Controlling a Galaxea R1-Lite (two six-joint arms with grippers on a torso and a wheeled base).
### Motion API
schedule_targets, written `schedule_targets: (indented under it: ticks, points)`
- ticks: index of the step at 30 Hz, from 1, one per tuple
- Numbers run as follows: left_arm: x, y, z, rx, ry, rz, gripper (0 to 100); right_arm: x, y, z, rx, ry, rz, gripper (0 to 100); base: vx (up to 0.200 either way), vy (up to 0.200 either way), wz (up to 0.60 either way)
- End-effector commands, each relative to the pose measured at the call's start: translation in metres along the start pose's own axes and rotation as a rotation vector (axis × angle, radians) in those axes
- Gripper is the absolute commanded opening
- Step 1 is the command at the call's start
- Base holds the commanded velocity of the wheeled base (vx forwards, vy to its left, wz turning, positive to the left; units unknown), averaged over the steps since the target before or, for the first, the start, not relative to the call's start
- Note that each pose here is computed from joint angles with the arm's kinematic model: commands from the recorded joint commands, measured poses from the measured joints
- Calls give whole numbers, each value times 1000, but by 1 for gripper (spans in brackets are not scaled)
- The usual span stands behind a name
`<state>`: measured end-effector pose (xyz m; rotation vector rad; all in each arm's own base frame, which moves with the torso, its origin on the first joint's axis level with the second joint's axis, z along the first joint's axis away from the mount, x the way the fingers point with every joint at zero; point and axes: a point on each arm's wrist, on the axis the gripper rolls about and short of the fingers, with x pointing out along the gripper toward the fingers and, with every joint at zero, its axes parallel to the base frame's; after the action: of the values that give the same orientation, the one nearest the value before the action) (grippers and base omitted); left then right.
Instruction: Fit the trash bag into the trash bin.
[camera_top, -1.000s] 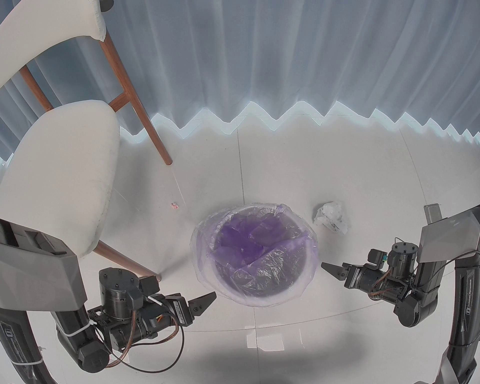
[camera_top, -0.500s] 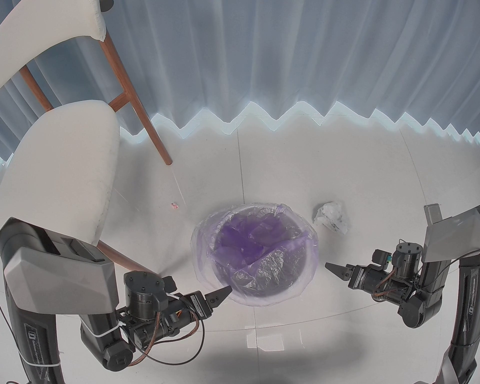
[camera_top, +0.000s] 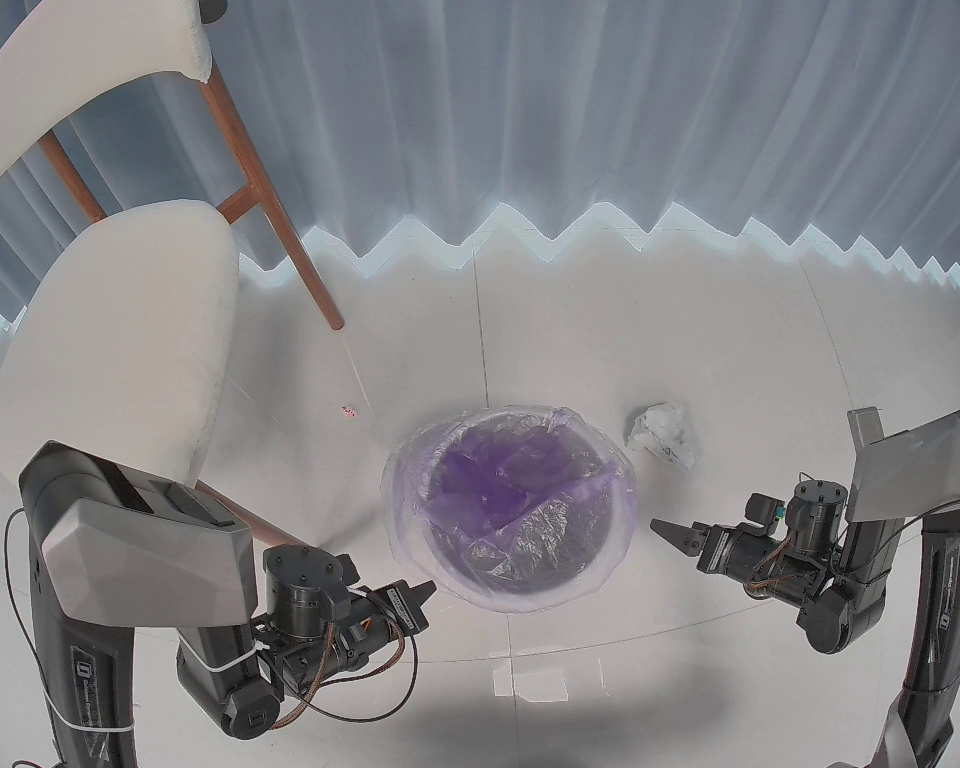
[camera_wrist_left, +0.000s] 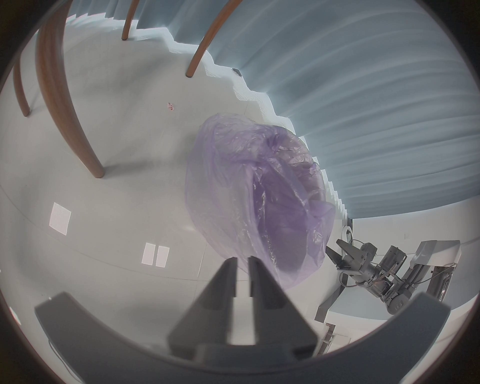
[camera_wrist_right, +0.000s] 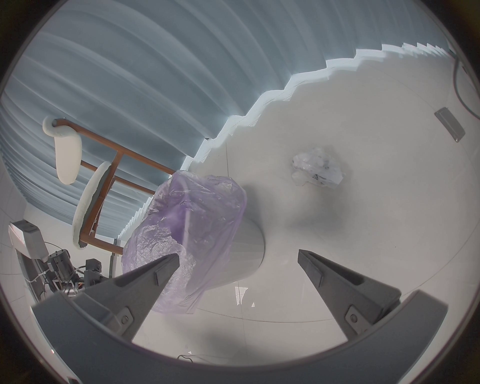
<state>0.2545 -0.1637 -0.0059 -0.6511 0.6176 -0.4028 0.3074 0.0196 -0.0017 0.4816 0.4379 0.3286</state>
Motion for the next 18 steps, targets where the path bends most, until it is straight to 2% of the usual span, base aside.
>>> schedule_targets:
  ticks: [1, 11, 12, 18]
  points:
    - [1, 2, -2, -7, 6, 8, 0, 0, 1, 2, -8, -17, 9, 100, 0, 0, 0]
    - [0, 0, 1, -3, -32, 28, 0, -1, 2, 2, -8, -19, 1, 100, 0, 0, 0]
    - [-1, -2, 1, 9, -31, 21, 100, -1, 1, 2, -6, -22, -9, 100, 0, 0, 0]
    - [-1, -6, -1, 54, -33, 15, 100, -1, 2, 1, -6, -24, -17, 100, 0, 0, 0]
